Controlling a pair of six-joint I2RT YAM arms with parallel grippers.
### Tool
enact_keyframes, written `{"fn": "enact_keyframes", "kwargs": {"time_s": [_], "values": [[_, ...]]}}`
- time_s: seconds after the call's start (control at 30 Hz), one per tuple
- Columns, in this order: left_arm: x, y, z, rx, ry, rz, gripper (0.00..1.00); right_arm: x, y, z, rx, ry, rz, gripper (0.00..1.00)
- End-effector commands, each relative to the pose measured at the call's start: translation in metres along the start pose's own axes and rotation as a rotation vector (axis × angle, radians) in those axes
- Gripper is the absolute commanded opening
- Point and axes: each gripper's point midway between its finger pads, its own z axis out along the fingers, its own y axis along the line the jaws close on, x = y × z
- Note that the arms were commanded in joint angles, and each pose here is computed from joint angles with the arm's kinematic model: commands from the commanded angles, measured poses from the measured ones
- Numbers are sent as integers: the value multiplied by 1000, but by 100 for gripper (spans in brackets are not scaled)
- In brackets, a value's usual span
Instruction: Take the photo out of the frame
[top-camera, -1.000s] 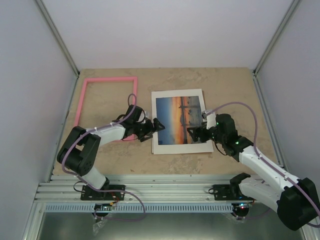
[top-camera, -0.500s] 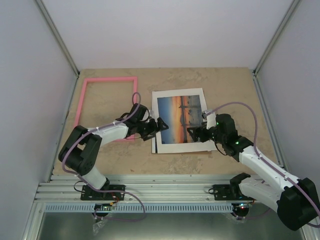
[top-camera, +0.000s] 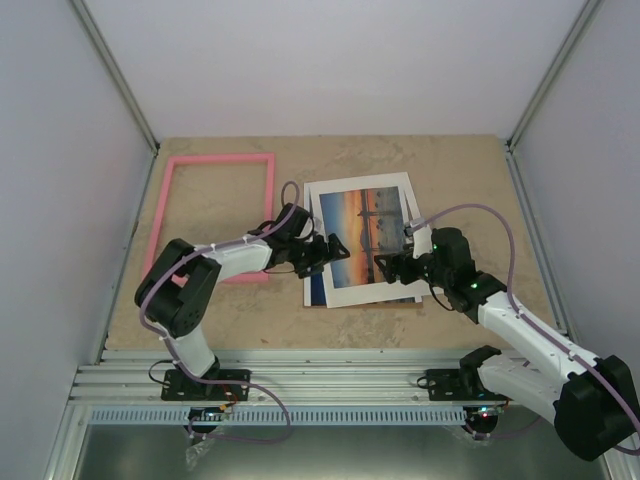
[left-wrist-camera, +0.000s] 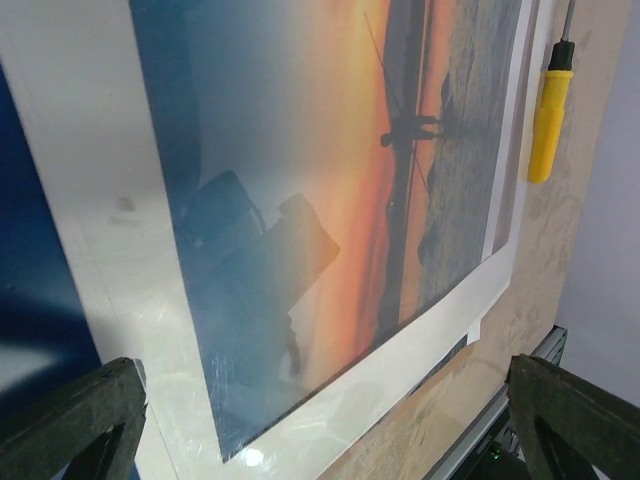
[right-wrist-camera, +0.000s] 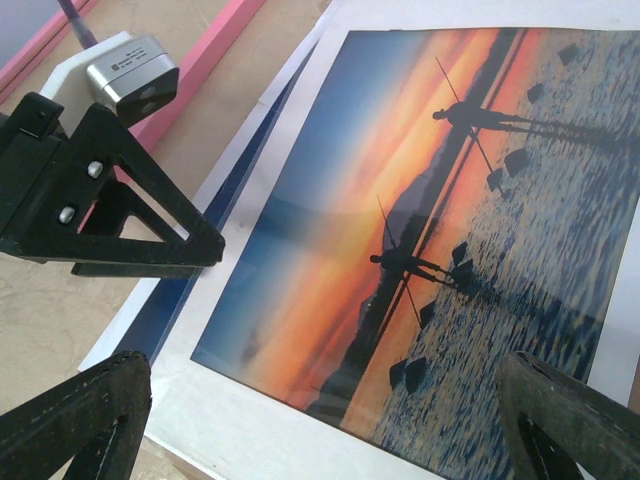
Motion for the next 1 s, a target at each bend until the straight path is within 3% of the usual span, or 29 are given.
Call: {"fn": "enact_keyframes", "kwargs": {"time_s": [0.0,0.2,0.47,0.73,0.97], "values": [[-3,-10,8,7,2,14,100,0,-2,1,8,-4,7,95],[-4,-17,10,7,8,21,100,1,-3,1,14,0,15,94],[-6,-9,-26,-92,-80,47,100,2,2,1,-6,24,14,94],[27,37,-57,-179,-49,-24,100,10,13,7,-37,50,21,94],[54,49,-62,-159,0,-49,100,16,21,14,-54,71,20,94]]}}
